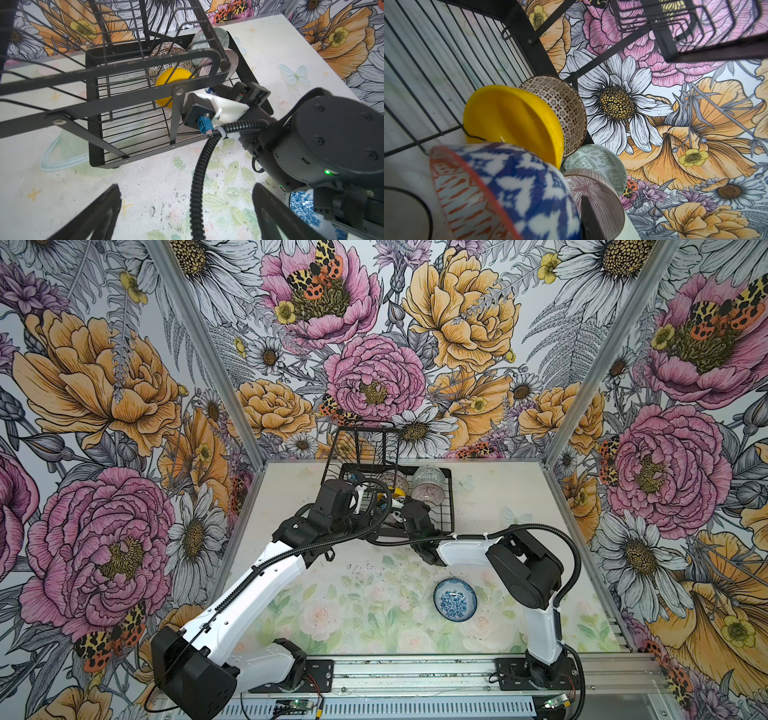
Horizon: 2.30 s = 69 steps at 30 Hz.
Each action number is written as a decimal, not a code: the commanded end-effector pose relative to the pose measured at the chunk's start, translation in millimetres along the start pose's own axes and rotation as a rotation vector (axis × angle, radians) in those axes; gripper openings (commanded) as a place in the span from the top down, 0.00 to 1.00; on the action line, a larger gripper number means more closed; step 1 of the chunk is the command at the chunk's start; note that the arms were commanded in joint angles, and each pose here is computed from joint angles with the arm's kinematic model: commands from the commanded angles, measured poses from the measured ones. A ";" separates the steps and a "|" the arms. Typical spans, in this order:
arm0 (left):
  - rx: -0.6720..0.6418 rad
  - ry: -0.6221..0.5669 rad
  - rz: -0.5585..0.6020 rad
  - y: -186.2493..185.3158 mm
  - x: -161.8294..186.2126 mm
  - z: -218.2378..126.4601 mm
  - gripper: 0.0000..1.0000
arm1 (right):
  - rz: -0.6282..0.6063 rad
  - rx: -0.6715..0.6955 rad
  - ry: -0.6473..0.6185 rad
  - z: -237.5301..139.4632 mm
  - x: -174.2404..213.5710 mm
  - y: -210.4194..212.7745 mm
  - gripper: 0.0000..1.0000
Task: Load the bowls into the dish rack
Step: 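Lower the orange-and-blue bowl into the rack slot beside the yellow bowl with the right gripper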
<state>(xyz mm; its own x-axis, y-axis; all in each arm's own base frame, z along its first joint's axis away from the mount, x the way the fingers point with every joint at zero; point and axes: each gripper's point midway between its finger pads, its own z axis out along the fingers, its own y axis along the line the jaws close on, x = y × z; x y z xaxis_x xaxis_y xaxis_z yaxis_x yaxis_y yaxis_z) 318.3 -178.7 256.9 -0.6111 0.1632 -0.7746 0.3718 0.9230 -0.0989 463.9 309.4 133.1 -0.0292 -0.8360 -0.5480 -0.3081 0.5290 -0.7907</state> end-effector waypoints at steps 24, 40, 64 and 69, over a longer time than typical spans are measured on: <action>0.024 0.022 -0.010 -2.3 5.4 4.3 0.01 | 0.102 -0.031 -0.224 14.7 -25.2 18.8 1.00; 0.030 0.029 -0.007 -4.1 3.5 8.5 0.01 | 0.066 -0.166 -0.177 13.9 -9.3 48.6 0.99; 0.027 0.025 -0.009 -3.3 8.5 3.8 0.01 | 0.070 -0.244 -0.158 -2.3 -5.5 51.5 0.75; 0.026 0.025 -0.012 -2.8 9.4 3.2 0.01 | 0.073 -0.229 -0.159 -3.4 -8.1 45.1 0.72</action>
<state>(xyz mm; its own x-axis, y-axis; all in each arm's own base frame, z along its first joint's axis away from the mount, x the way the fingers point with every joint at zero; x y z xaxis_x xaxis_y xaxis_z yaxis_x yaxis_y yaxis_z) 317.6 -183.3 245.6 -0.6336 0.1756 -0.7535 0.3854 0.9161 -0.1106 458.8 338.1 106.9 0.0980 -0.7460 -0.6587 -0.4817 0.5436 -0.6873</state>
